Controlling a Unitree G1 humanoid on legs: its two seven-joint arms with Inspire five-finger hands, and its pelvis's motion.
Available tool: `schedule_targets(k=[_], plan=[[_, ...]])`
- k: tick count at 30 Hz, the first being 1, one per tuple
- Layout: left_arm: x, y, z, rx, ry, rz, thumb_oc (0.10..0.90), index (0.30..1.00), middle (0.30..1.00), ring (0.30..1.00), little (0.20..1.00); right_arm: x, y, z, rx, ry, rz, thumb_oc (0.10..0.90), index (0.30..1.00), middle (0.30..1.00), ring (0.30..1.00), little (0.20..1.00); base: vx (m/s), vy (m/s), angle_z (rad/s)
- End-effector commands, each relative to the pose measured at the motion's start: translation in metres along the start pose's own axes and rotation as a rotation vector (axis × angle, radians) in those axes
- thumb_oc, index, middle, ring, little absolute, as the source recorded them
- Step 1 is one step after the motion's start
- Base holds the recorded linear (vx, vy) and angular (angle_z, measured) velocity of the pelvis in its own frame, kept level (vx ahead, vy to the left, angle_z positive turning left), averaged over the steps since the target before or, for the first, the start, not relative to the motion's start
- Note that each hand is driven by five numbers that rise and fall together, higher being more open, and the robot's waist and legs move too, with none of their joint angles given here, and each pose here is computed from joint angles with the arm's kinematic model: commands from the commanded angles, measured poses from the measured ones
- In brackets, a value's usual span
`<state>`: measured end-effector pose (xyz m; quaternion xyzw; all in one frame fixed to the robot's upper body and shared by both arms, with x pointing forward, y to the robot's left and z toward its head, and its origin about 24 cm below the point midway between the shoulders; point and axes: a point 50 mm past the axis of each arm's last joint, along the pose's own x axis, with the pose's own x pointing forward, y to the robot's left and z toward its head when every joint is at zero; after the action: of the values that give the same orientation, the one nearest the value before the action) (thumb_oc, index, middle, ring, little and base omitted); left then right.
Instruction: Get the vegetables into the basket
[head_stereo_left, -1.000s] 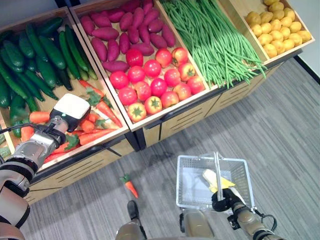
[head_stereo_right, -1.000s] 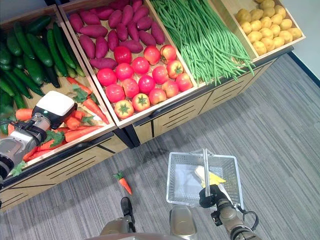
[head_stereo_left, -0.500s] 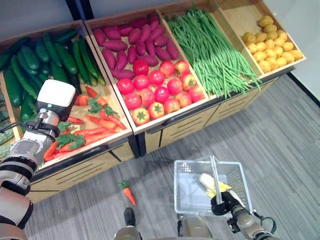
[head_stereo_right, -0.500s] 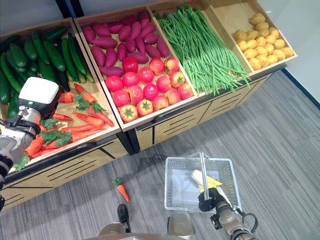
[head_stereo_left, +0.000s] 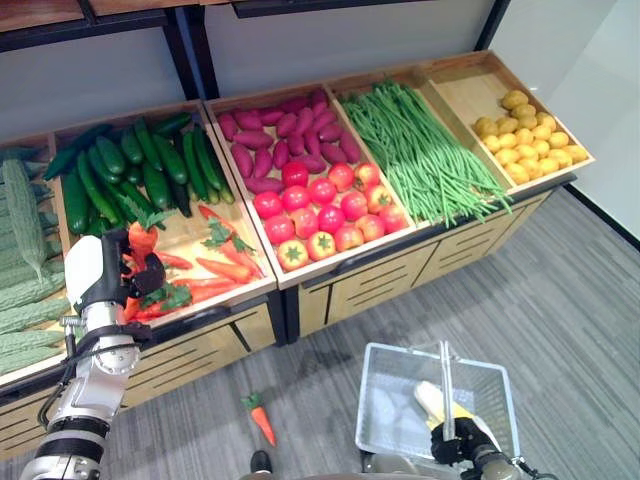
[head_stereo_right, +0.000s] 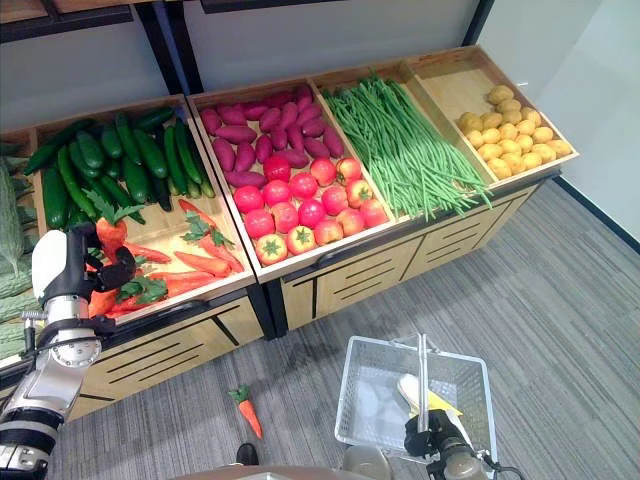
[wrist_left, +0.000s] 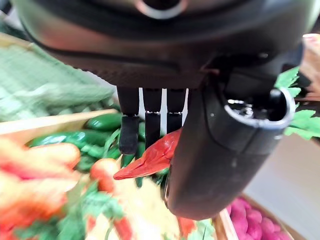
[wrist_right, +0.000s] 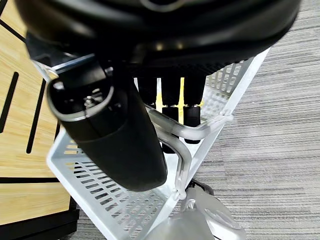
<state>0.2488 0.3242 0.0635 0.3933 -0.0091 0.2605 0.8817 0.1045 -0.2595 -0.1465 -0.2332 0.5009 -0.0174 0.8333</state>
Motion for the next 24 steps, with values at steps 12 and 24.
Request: schedule_targets(k=[12, 24], plan=[[0.012, 0.041, 0.116, -0.117, -0.592, 0.043, 0.4, 0.3, 0.3, 0.3, 0.3, -0.005, -0.019, -0.021, -0.046, 0.057, -0.046, 0.4, 0.3, 0.3, 0.3, 0.3, -0.04, 0.064, -0.15], [-0.007, 0.045, 0.134, -0.259, -0.683, -0.018, 0.4, 0.3, 0.3, 0.3, 0.3, -0.004, -0.024, -0.019, -0.024, 0.059, -0.078, 0.4, 0.3, 0.3, 0.3, 0.3, -0.07, 0.001, -0.58]])
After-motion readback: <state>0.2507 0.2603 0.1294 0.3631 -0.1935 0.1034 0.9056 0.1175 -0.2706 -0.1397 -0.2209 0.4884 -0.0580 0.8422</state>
